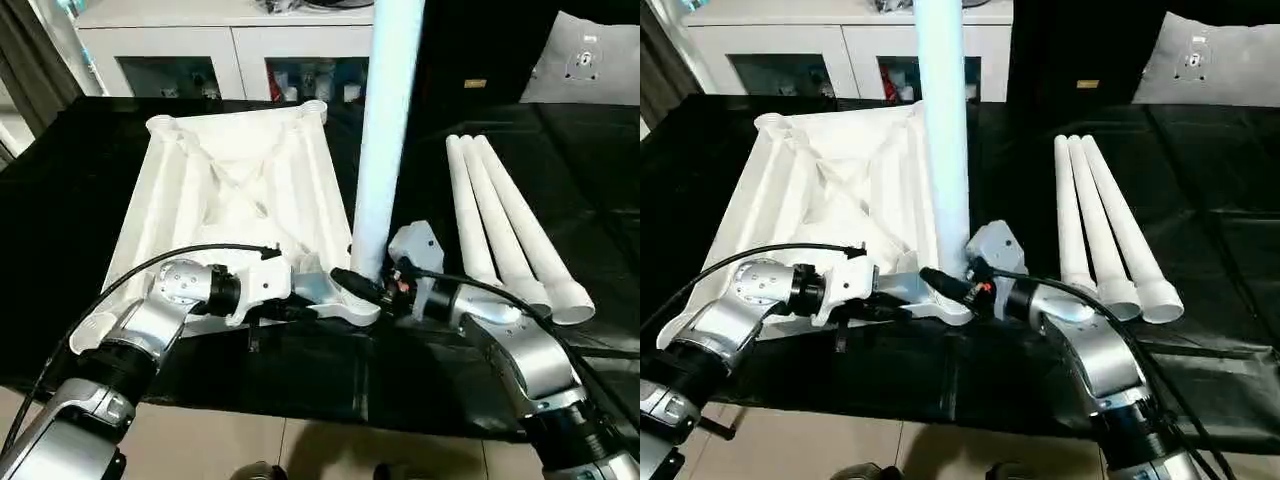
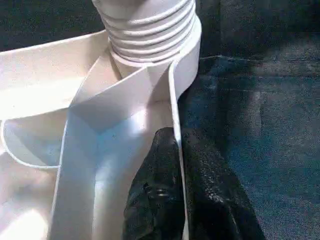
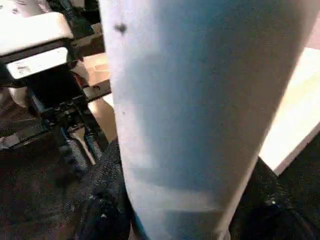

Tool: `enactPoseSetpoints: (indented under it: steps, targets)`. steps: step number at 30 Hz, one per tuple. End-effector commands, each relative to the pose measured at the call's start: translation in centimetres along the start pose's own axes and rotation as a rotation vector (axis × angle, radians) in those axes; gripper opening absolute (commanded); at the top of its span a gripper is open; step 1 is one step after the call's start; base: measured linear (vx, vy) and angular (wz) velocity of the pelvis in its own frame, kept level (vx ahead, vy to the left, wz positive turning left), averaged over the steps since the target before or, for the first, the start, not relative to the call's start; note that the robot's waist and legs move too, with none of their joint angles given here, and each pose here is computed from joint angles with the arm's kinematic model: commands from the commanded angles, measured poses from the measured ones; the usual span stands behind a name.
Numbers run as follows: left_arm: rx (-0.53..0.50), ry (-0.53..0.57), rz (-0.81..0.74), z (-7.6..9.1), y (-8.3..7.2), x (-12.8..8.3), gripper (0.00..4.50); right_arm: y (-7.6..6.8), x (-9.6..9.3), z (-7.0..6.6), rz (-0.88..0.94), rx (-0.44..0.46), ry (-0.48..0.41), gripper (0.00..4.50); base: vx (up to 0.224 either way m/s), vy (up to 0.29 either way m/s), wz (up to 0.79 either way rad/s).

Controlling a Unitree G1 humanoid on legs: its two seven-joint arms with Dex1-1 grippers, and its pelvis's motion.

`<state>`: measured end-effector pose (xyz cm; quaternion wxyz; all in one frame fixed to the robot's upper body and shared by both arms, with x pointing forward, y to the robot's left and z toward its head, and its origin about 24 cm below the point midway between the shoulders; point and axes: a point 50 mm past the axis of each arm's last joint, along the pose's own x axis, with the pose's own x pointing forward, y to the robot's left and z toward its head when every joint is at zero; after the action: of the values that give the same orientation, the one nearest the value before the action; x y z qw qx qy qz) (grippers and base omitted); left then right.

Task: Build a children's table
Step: Insert table leg to table base

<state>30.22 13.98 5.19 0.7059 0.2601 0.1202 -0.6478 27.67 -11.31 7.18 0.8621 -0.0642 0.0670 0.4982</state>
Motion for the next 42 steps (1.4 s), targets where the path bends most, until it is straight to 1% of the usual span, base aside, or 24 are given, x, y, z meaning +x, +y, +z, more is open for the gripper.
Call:
enactPoseSetpoints:
  steps: [1, 2, 3, 4, 7, 9, 10, 17, 21, 22, 24, 26, 29, 33, 35, 36, 37, 38, 39, 40, 42]
  targets:
    - [0.050, 0.011, -0.068, 0.5, -0.3, 0.0, 0.00, 2.6, -0.9, -6.3, 0.125, 0.190, 0.238, 1.91, 0.000, 0.000, 0.00]
    - [0.050, 0.011, -0.068, 0.5, -0.3, 0.0, 0.00, 2.6, -0.9, -6.3, 0.126, 0.190, 0.239, 1.91, 0.000, 0.000, 0.00]
    - [0.052, 0.012, -0.072, 0.7, 0.1, -0.2, 0.00, 2.9, -1.1, -6.5, 0.170, 0.174, 0.259, 1.91, 0.000, 0.000, 0.00]
    - [0.053, 0.011, -0.069, 0.8, 0.4, -0.3, 0.00, 3.1, -1.1, -6.6, 0.186, 0.169, 0.260, 1.91, 0.000, 0.000, 0.00]
    - [0.058, 0.013, -0.040, 1.1, 1.2, -0.5, 0.00, 3.4, -1.1, -6.5, 0.213, 0.161, 0.252, 1.91, 0.000, 0.000, 0.00]
    - [0.059, 0.020, -0.003, 1.4, 2.2, -1.0, 0.00, 3.6, -0.9, -6.4, 0.229, 0.151, 0.238, 1.91, 0.000, 0.000, 0.00]
    - [0.059, 0.022, 0.003, 1.5, 2.4, -1.2, 0.00, 3.7, -0.9, -6.4, 0.231, 0.148, 0.233, 1.91, 0.000, 0.000, 0.00]
    - [0.045, 0.045, 0.016, 0.9, 2.5, -2.2, 0.00, 3.5, -0.6, -6.3, 0.223, 0.137, 0.221, 1.91, 0.000, 0.000, 0.00]
    - [0.026, 0.038, 0.023, 0.5, 2.2, -2.6, 0.00, 2.8, 0.0, -6.2, 0.152, 0.134, 0.196, 1.91, 0.000, 0.000, 0.00]
    - [-0.007, 0.019, 0.053, 0.1, 1.5, -2.9, 0.00, 2.0, 0.6, -6.0, 0.060, 0.118, 0.168, 1.91, 0.000, 0.000, 0.00]
    - [-0.055, -0.003, 0.120, -0.3, 0.6, -3.2, 0.00, 1.2, 1.3, -5.8, -0.034, 0.105, 0.147, 1.91, 0.000, 0.000, 0.00]
    - [-0.068, -0.006, 0.148, -0.3, 0.5, -3.2, 0.00, 1.1, 1.4, -5.7, -0.048, 0.103, 0.142, 1.91, 0.000, 0.000, 0.00]
    - [-0.133, -0.003, 0.298, -0.5, -0.1, -3.2, 0.00, 0.6, 2.1, -5.3, -0.122, 0.105, 0.113, 1.91, 0.000, 0.000, 0.00]
    - [-0.213, -0.037, 0.417, 0.3, -1.2, -2.8, 0.00, -0.4, 3.0, -5.1, -0.244, 0.111, 0.093, 1.91, 0.000, 0.000, 0.00]
    - [-0.244, -0.050, 0.456, 1.0, -2.0, -2.5, 0.00, -0.8, 3.4, -5.0, -0.309, 0.137, 0.077, 1.91, 0.000, 0.000, 0.00]
    - [-0.272, -0.056, 0.487, 1.6, -2.7, -1.9, 0.00, -1.1, 3.9, -4.8, -0.356, 0.158, 0.066, 1.91, 0.000, 0.000, 0.00]
    - [-0.286, -0.058, 0.505, 2.0, -3.0, -1.5, 0.00, -1.2, 4.3, -4.7, -0.372, 0.178, 0.055, 1.91, 0.000, 0.000, 0.00]
    - [-0.290, -0.058, 0.510, 2.1, -3.0, -1.3, 0.00, -1.2, 4.4, -4.6, -0.375, 0.186, 0.052, 1.91, 0.000, 0.000, 0.00]
    - [-0.294, -0.061, 0.520, 2.7, -3.1, -0.6, 0.00, -1.0, 4.9, -4.5, -0.370, 0.210, 0.045, 1.91, 0.000, 0.000, 0.00]
    - [-0.294, -0.061, 0.520, 2.7, -3.1, -0.6, 0.00, -1.0, 4.9, -4.5, -0.370, 0.210, 0.045, 1.91, 0.000, 0.000, 0.00]
    - [-0.292, -0.049, 0.533, 3.0, -2.9, 0.1, 0.00, -0.6, 5.4, -4.6, -0.345, 0.218, 0.055, 1.91, 0.000, 0.000, 0.00]
